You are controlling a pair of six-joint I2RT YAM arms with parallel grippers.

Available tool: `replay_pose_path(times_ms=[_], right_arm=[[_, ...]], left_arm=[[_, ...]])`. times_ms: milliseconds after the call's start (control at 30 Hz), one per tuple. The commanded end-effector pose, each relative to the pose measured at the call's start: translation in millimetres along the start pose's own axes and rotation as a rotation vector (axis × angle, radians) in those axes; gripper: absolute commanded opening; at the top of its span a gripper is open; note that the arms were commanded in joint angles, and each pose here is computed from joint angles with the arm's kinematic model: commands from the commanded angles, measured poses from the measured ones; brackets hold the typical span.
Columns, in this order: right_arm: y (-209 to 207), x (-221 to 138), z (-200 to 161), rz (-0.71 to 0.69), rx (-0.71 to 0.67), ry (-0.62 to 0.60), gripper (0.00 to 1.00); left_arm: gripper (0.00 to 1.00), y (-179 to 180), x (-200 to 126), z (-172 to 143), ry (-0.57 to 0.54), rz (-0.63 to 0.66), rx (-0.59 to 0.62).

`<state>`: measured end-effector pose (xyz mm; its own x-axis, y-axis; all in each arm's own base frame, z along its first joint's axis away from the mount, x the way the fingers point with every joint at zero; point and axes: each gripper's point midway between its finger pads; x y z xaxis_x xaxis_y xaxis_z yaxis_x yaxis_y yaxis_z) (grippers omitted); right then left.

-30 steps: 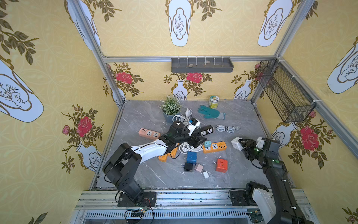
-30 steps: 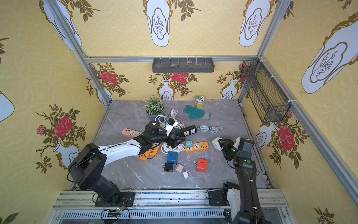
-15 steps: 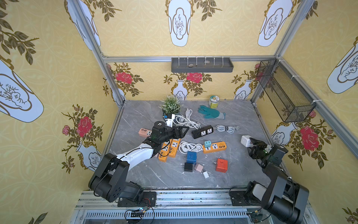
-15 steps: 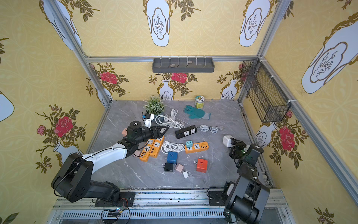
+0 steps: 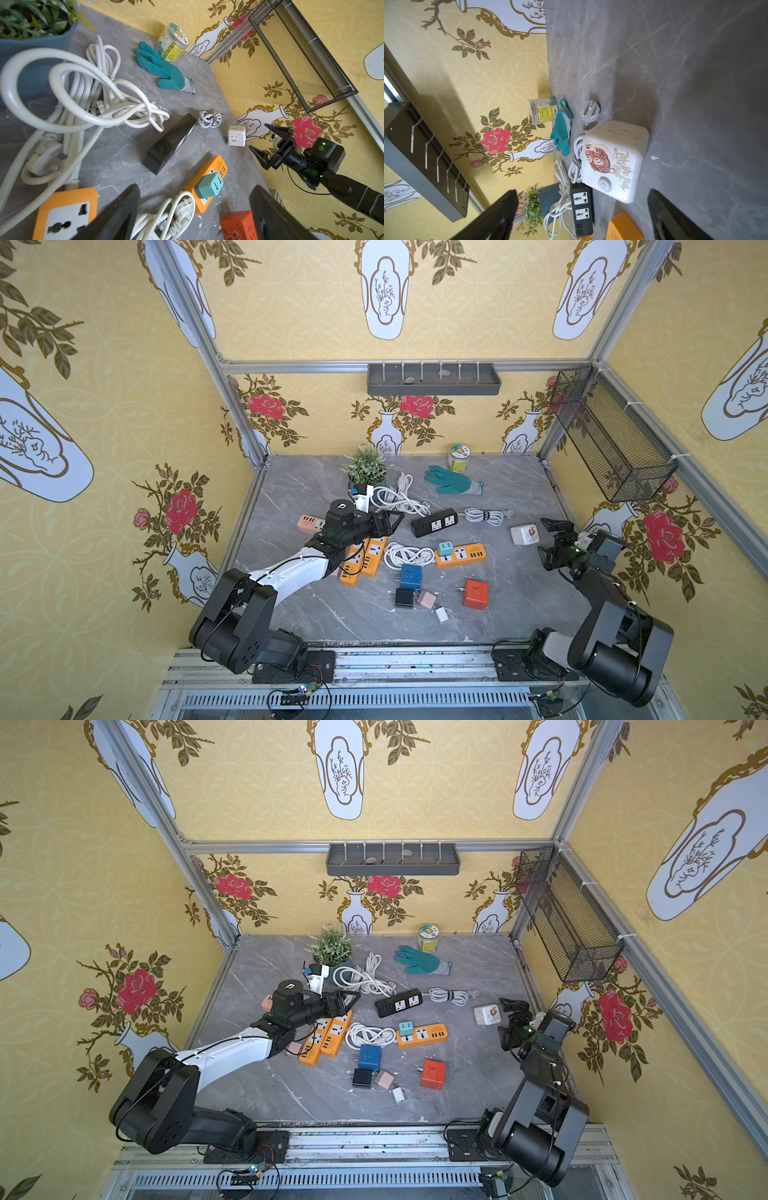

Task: Pull the plug off the socket
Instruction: Place the plug at the corner of the board, then remove the plug from the socket.

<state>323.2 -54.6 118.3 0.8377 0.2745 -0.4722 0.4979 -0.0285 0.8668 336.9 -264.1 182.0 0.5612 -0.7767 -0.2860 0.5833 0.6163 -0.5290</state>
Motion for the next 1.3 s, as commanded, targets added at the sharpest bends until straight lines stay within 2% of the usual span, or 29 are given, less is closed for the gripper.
replay_pose_path(times_ms=[0, 133, 200, 367, 533, 667, 800, 967, 1033, 1133, 1267], right_arm=[[-34, -13, -6, -0.159, -0.036, -0.009, 1.0], [-20, -27, -12, -0.164, -0.139, -0.025, 0.99], [-2, -28, -24, -0.11, -0.199, 0.019, 0.98], [40, -14, -91, 0.121, -0.293, 0.277, 0.97], [37, 3, -159, 0.12, -0.378, 0.427, 0.96], [4, 21, -207, -0.019, -0.503, 0.508, 0.96], [-37, 35, -240, -0.262, -0.726, 0.516, 0.96], [-60, 47, -258, -0.513, -1.013, 0.455, 0.96], [-71, 50, -253, -0.65, -1.119, 0.392, 0.96], [-74, 57, -244, -0.79, -1.182, 0.283, 0.98], [-76, 68, -261, -0.8, -1.237, 0.309, 0.95]], left_arm=[[0.88, -2, -1, 1, -0.01, -0.011, 0.007], [0.88, -4, -1, 3, -0.013, -0.015, -0.001], [0.88, -4, -1, 4, -0.013, -0.019, -0.002], [0.88, -2, 2, -1, -0.006, -0.03, -0.037], [0.86, 9, 3, -6, -0.027, -0.037, -0.137], [0.85, 16, 3, -10, -0.019, -0.024, -0.18], [0.84, 22, 3, -17, 0.009, -0.005, -0.215], [0.84, 29, 1, -22, 0.019, 0.025, -0.232], [0.84, 30, 1, -22, 0.023, 0.031, -0.239], [0.84, 32, 1, -23, 0.028, 0.038, -0.245], [0.84, 33, -2, -23, 0.026, 0.048, -0.244]])
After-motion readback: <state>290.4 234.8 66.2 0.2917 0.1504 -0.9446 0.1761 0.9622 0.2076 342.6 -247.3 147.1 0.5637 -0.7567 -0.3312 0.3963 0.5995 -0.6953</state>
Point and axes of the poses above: each gripper's point midway between its finger pads, its own x axis out along the fingers, its own y axis along the line the jaws close on, z = x × y, and after that the axes turned 13 degrees about x, right-handed
